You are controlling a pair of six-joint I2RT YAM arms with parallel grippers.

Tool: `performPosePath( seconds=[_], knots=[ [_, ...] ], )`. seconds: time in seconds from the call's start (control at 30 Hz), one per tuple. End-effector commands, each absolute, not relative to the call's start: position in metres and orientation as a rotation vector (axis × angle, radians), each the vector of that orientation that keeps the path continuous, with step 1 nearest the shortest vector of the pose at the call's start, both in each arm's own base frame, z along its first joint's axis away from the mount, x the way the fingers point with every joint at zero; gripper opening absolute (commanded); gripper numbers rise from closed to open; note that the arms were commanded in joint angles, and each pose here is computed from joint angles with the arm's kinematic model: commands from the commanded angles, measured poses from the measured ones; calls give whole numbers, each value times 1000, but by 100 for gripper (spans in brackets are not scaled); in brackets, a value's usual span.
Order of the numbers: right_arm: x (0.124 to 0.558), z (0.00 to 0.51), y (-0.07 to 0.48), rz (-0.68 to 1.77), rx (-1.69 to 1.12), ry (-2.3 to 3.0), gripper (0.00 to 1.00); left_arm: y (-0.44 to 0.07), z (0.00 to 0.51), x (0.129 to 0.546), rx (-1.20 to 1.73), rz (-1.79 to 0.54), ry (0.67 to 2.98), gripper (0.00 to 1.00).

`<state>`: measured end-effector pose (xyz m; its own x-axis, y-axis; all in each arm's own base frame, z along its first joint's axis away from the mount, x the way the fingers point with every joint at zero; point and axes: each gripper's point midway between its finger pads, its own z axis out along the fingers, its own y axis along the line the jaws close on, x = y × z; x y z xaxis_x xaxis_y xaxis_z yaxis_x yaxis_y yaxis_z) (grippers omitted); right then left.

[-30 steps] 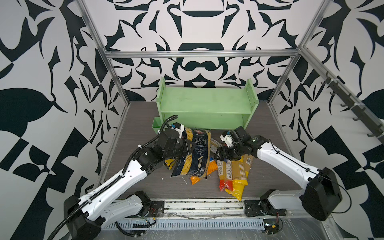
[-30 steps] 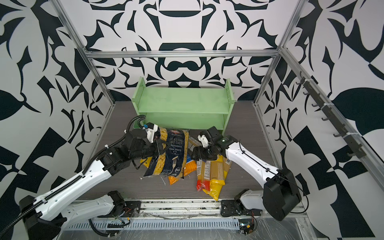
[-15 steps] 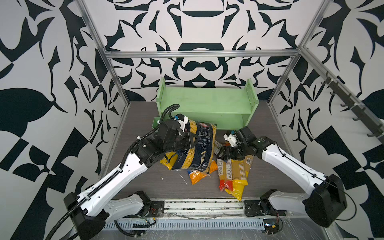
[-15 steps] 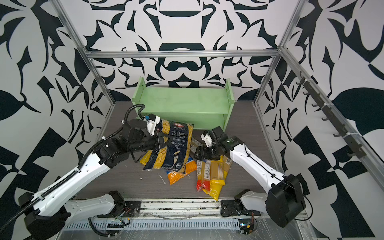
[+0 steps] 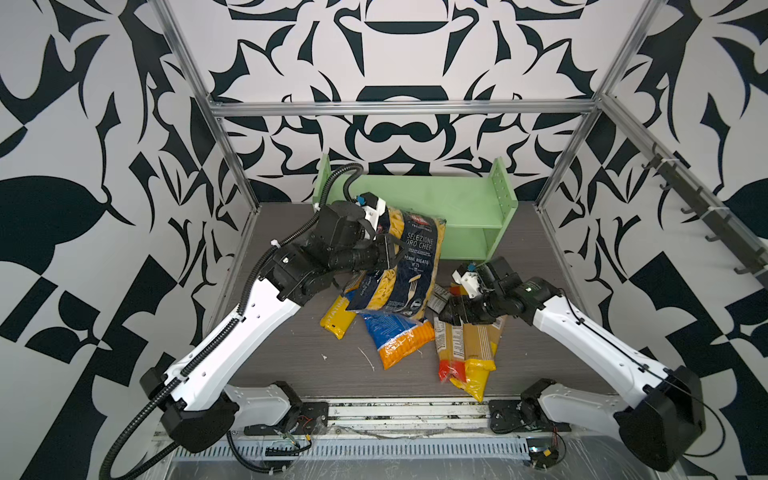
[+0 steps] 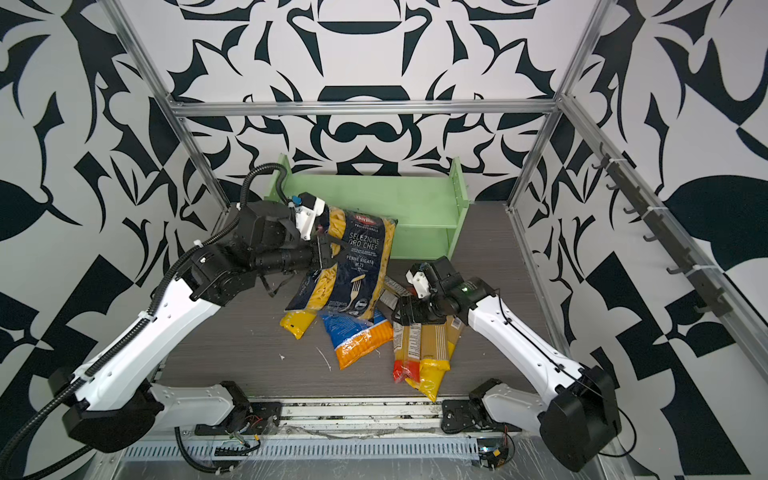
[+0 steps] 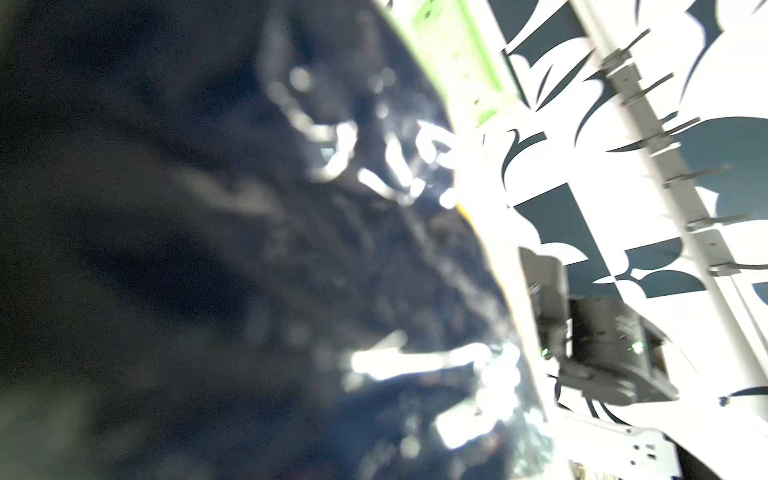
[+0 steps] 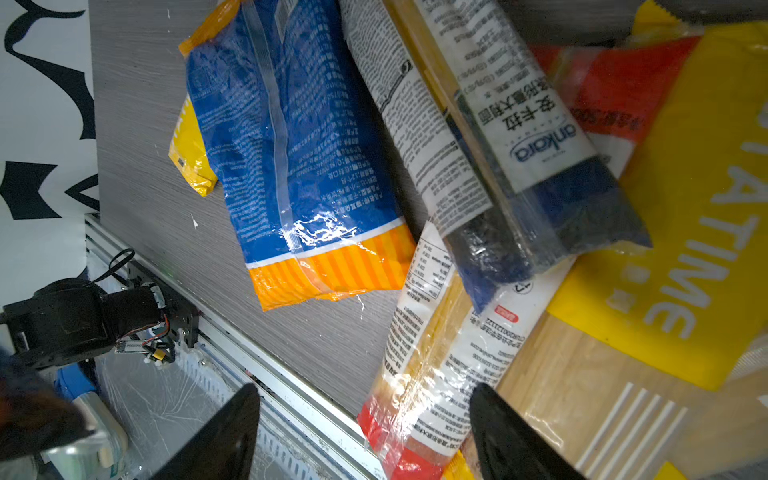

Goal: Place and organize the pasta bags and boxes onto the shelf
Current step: 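Carry the Barilla bag with the left gripper up over the green shelf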

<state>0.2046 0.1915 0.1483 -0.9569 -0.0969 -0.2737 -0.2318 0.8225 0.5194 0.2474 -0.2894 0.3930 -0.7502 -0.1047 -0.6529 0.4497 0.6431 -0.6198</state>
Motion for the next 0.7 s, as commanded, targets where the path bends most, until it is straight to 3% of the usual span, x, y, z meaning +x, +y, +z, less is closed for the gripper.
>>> performPosePath(
  seconds=[0.0,0.67],
  knots=[
    [202,151,185,808,-244,2761,82,-293,490,251,329,-1218,1868,0],
    [202,162,180,807,-204,2734,81,-315,594,336,390,-1318,1556,0]
  ],
)
